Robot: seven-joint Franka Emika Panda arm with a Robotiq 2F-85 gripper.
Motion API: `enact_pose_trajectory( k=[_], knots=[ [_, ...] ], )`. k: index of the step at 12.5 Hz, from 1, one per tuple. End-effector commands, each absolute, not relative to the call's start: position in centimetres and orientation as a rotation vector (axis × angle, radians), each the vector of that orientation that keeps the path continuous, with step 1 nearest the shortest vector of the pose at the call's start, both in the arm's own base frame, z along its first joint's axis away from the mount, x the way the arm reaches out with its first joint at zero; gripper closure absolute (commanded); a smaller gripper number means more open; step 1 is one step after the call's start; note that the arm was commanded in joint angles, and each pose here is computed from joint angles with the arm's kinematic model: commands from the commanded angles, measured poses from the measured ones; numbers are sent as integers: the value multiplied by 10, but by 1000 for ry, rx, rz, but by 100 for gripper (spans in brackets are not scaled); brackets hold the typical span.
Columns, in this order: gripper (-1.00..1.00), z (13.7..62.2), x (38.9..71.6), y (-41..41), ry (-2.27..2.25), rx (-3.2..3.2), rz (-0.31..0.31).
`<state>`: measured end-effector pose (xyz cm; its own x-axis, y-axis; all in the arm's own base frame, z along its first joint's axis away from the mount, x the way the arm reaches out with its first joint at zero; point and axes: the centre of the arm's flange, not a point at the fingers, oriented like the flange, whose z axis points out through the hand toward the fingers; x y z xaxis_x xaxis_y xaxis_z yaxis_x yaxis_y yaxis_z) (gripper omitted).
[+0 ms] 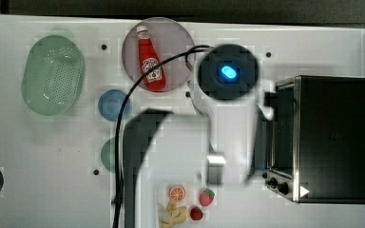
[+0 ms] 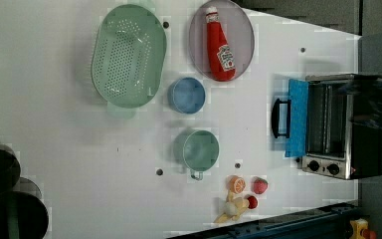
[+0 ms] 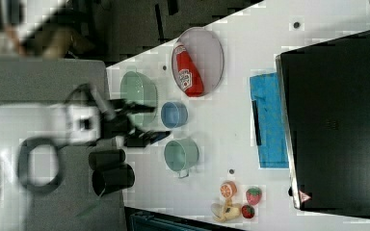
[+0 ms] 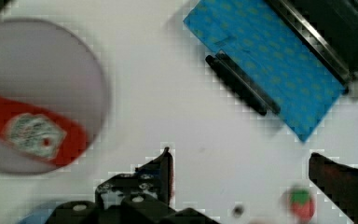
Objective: Flap close oven.
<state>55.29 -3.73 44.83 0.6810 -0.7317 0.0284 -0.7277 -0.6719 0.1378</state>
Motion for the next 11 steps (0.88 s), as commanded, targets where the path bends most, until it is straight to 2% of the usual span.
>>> enact_pose_trajectory(
  k=[1,4,11],
  knots=[
    [-100,369,558,-1,-913,2744,-149],
    [-100,301,574,14,-715,2676,-184],
    [-100,194,623,4,-227,2396,-98]
  ],
)
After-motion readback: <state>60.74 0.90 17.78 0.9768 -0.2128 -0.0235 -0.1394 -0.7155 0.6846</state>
